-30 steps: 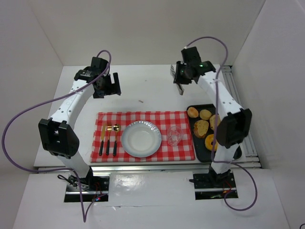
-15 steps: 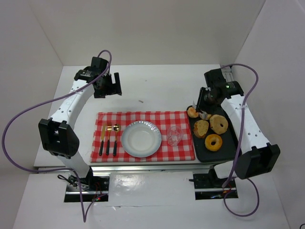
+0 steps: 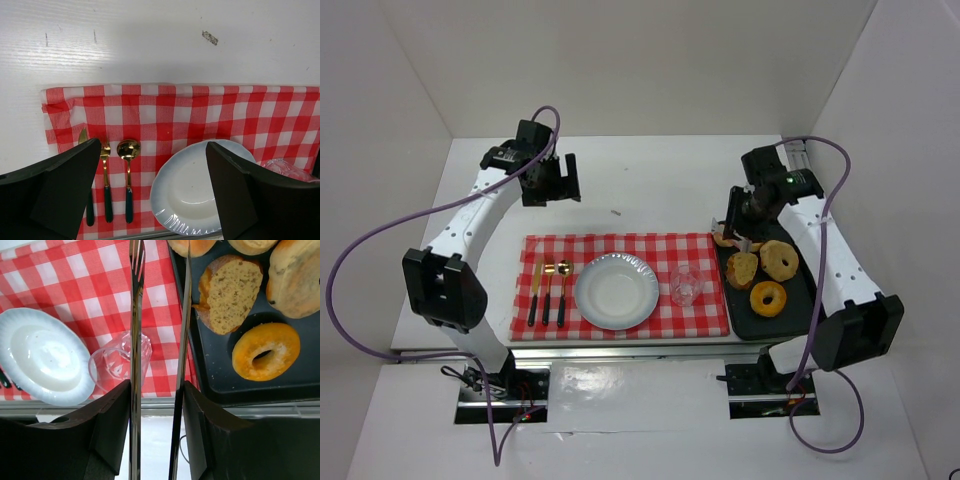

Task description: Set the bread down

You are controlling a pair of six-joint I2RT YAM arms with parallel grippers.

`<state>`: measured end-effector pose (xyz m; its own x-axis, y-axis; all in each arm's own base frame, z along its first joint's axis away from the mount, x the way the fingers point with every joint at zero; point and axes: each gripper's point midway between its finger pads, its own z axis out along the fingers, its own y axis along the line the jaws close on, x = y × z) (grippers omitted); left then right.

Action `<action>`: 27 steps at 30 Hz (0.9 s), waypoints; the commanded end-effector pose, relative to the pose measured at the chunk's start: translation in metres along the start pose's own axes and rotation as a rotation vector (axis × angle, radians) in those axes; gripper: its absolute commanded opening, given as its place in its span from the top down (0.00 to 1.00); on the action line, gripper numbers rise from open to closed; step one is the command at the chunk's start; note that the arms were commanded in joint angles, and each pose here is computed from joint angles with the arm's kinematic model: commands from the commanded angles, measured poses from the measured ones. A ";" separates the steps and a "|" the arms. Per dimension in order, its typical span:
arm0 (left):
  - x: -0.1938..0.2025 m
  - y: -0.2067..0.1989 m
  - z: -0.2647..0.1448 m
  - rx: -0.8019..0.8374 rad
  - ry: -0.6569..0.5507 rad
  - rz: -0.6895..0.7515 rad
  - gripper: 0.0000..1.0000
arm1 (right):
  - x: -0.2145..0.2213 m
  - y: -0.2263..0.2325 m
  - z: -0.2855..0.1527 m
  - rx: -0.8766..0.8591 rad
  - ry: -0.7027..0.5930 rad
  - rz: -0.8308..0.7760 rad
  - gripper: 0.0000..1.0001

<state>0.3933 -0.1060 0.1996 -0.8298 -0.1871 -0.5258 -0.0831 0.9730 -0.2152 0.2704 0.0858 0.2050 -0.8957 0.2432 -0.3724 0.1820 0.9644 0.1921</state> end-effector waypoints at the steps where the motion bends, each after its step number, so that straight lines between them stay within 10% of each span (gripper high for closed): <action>1: -0.015 -0.009 -0.004 0.027 -0.041 0.003 0.00 | -0.007 0.000 0.005 0.017 -0.017 -0.028 0.49; 13: -0.012 -0.010 0.001 0.032 -0.029 0.003 0.00 | 0.008 -0.009 0.039 0.097 0.034 -0.076 0.49; 27: -0.014 -0.010 0.003 0.032 -0.029 0.003 0.00 | -0.026 0.004 -0.023 0.046 -0.153 -0.116 0.88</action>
<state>0.3958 -0.1069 0.1950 -0.8352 -0.1853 -0.5177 -0.0843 0.9735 -0.2124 0.2840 0.0739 0.1987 -0.8869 0.1857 -0.4229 0.1788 0.9823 0.0565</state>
